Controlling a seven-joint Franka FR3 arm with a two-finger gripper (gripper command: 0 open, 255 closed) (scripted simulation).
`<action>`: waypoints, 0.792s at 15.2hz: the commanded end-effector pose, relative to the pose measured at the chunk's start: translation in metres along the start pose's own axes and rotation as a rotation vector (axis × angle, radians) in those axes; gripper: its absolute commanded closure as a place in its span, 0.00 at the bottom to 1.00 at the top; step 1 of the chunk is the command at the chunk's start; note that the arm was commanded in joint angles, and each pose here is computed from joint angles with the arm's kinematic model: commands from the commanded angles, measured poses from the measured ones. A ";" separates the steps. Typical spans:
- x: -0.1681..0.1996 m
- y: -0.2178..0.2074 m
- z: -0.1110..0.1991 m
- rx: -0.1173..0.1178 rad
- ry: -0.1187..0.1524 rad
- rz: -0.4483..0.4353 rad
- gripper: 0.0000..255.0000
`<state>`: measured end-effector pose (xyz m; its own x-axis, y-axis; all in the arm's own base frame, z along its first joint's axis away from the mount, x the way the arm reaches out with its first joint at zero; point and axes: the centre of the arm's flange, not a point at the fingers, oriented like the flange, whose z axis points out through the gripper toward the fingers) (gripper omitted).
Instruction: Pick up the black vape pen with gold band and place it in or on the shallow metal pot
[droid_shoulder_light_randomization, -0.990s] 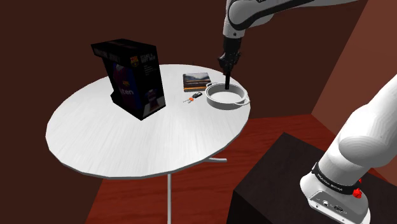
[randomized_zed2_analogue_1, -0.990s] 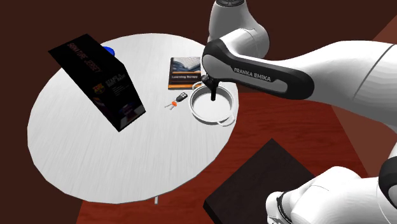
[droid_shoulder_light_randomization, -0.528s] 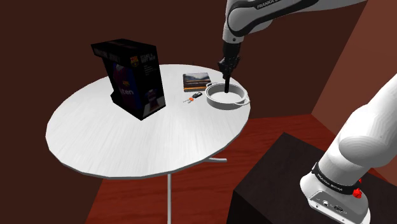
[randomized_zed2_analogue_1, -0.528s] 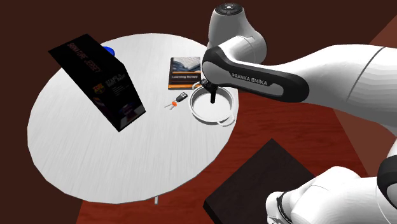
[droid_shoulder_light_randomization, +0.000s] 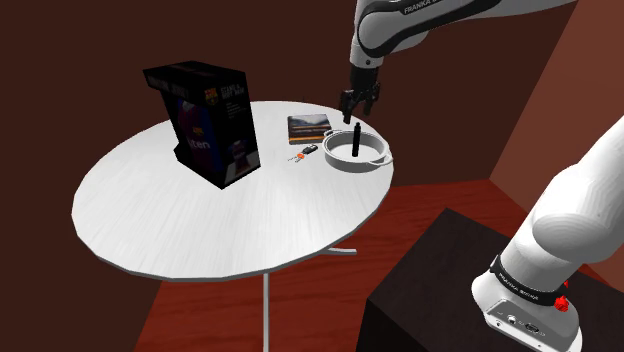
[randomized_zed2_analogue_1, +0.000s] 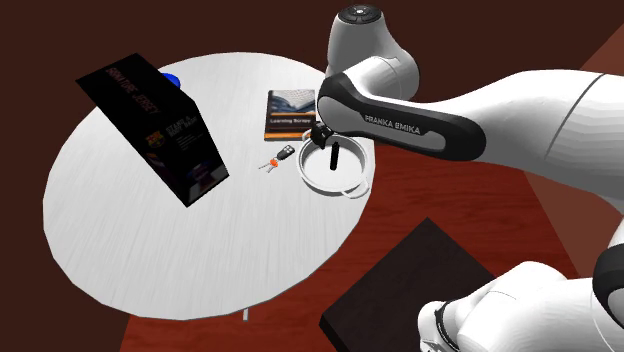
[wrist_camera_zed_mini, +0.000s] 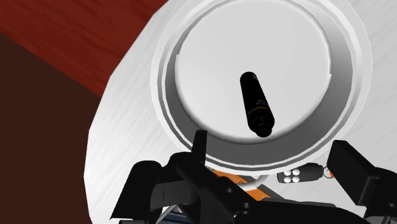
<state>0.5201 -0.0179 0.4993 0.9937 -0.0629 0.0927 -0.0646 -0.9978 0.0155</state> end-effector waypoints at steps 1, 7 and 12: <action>0.000 0.000 0.000 0.000 0.000 0.000 0.00; 0.000 0.000 -0.050 0.000 0.000 0.000 0.00; 0.000 0.000 -0.050 0.000 0.000 0.000 0.00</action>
<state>0.5155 -0.0168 0.5490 0.9937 -0.0629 0.0928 -0.0646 -0.9978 0.0155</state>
